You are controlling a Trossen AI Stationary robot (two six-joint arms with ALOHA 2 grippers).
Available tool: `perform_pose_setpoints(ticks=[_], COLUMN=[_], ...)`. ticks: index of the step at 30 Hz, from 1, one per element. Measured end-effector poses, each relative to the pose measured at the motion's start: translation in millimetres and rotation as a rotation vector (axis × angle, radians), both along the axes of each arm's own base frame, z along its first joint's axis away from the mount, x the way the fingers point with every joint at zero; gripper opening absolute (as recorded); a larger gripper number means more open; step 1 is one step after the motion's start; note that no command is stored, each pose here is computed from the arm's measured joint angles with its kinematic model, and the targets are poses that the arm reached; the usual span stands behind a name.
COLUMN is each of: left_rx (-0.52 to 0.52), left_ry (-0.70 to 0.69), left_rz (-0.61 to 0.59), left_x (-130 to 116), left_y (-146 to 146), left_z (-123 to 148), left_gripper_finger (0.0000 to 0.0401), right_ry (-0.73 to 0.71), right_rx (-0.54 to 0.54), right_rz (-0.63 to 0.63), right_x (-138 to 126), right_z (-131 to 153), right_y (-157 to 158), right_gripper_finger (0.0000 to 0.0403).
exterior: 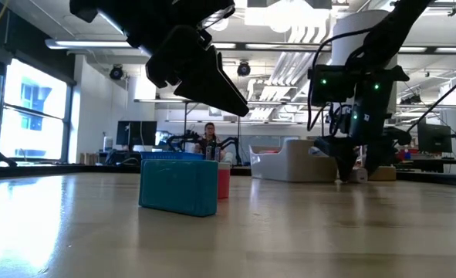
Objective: Pick & Place Office items
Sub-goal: Put the white charger adapter into the white bin
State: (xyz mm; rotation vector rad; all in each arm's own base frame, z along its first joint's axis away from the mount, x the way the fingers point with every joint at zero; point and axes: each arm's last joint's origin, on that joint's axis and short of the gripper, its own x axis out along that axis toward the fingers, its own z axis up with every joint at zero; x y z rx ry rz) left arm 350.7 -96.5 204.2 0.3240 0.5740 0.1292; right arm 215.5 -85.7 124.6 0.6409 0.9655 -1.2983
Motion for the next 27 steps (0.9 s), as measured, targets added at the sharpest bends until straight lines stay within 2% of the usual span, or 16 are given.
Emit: perform_pose_setpoints(ticks=[6,14,27], left_rx=[0.000,-0.001,0.001], left_ry=[0.001,0.001,0.010], left_rz=[0.000,0.000,-0.003], left_x=[0.0,0.0,-0.5], left_y=[0.0,0.0,0.0], left_z=[-0.1,-0.1,-0.8], left_gripper_finger=[0.0272,0.0272,0.0272], right_ry=[0.018,0.054,0.106], right_rx=[-0.005,-0.006,0.020], right_rz=[0.028,0.084,0.172], right_x=[-0.3,-0.6,-5.5], right_z=[0.4,0.5,10.0], right_y=[-1.0,-0.8,18.2], right_gripper_finger=[0.0223,0.0115,0.0114])
